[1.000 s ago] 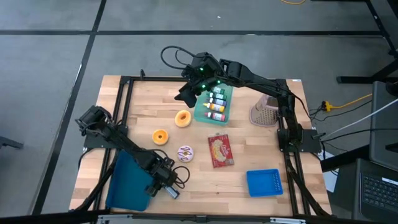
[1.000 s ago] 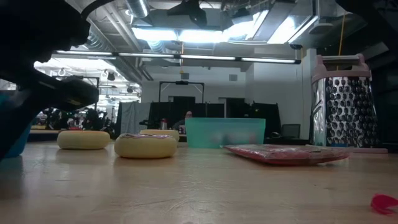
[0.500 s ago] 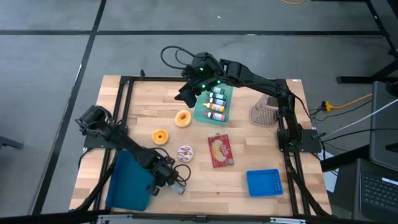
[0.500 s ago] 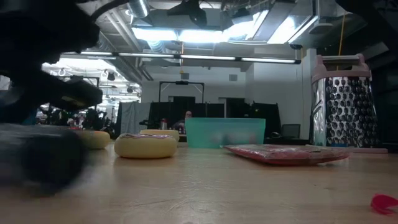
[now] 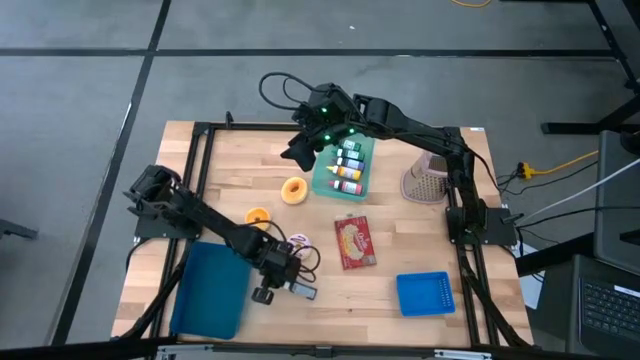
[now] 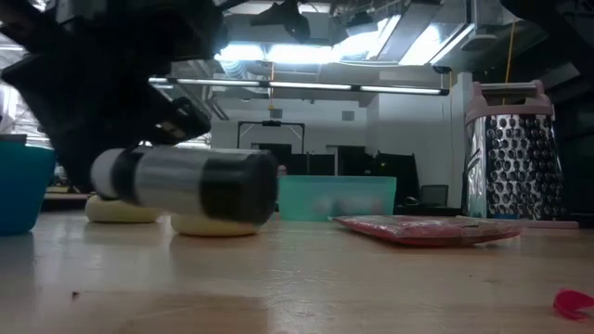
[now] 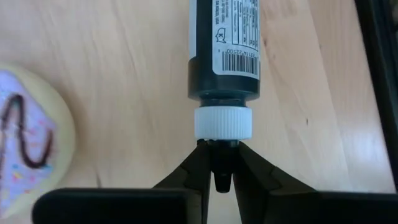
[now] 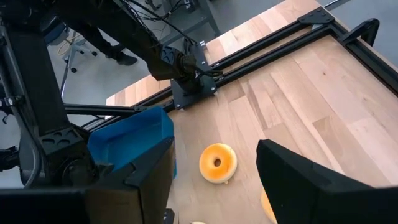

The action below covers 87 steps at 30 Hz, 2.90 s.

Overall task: Pick & Place Food Item
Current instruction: Put the black food coloring into the green bin

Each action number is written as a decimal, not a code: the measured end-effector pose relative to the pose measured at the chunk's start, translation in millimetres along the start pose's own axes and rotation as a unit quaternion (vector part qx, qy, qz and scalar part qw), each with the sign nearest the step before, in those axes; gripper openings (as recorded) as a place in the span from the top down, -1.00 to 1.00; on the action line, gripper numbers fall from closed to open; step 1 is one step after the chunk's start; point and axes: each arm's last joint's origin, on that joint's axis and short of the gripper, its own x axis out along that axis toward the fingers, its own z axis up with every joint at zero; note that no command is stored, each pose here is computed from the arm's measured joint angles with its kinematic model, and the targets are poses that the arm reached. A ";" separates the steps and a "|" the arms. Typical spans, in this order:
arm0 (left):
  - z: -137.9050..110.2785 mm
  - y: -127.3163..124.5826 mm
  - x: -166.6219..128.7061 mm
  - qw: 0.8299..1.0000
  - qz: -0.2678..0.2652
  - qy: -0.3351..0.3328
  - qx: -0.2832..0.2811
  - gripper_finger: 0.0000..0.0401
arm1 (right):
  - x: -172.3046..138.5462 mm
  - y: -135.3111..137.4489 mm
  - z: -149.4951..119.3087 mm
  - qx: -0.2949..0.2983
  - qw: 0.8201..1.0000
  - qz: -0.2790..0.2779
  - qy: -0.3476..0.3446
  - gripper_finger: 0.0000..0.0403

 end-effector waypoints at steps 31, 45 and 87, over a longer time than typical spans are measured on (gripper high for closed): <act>15.1 55.2 -100.9 0.982 0.045 -0.141 -0.113 0.81 | -152.5 -23.5 -13.4 -0.006 0.979 -0.193 0.062 -0.11; -59.4 88.0 -205.4 0.953 0.154 -0.134 -0.225 0.81 | -94.5 40.9 -39.1 -0.063 0.986 -0.059 0.144 -0.11; -34.8 82.3 -268.3 0.942 0.163 -0.237 -0.172 0.81 | -20.7 48.9 -34.2 -0.131 0.986 -0.005 0.098 -0.11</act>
